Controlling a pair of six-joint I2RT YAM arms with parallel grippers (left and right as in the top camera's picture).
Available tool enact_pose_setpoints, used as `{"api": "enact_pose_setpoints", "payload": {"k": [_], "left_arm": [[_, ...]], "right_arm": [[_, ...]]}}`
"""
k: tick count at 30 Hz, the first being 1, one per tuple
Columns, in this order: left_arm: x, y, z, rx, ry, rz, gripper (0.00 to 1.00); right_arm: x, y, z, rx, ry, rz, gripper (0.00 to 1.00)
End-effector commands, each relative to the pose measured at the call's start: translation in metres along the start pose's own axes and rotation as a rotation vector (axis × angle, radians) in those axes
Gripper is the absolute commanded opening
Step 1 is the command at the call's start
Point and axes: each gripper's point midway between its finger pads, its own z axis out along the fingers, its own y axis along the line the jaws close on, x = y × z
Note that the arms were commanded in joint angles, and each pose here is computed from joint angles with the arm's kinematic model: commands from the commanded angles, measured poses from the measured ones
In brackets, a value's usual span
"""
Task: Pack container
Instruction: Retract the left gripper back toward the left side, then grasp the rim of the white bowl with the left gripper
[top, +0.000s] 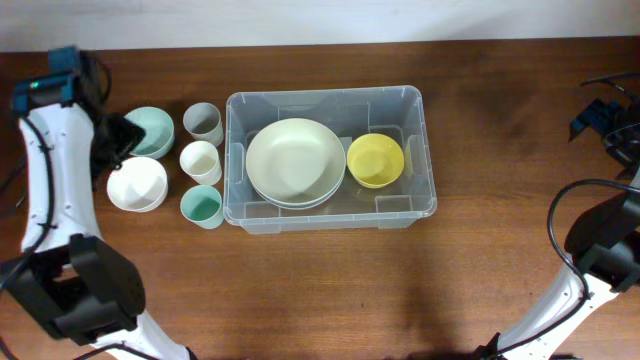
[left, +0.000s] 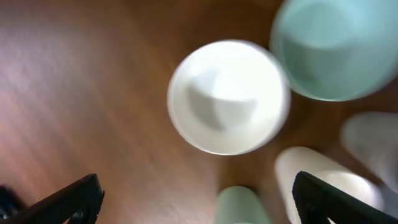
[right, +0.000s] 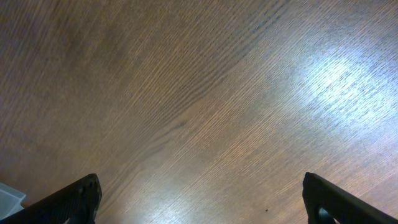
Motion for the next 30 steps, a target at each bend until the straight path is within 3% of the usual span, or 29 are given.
{"api": "enact_pose_setpoints", "payload": {"k": [1,12,25,28,30], "left_arm": [[0.016,0.019,0.027,-0.003,0.106,-0.067,0.99],[0.058,0.049,0.120,0.003,0.254,-0.159,0.99],[0.038,0.038,0.130,0.073,0.174,-0.140,0.98],[0.037,0.037,0.130,0.077,0.169,-0.140,0.89],[0.038,0.036,0.130,0.085,0.175,-0.141,0.72]], "right_arm": [[0.001,-0.001,-0.012,-0.008,-0.026,0.006,0.99],[0.001,-0.001,-0.012,-0.008,-0.026,0.006,0.99],[0.001,-0.001,-0.012,-0.008,-0.026,0.006,0.99],[0.001,-0.001,-0.012,-0.008,-0.026,0.006,0.99],[0.001,-0.001,-0.012,-0.008,-0.026,0.006,0.99]]}}
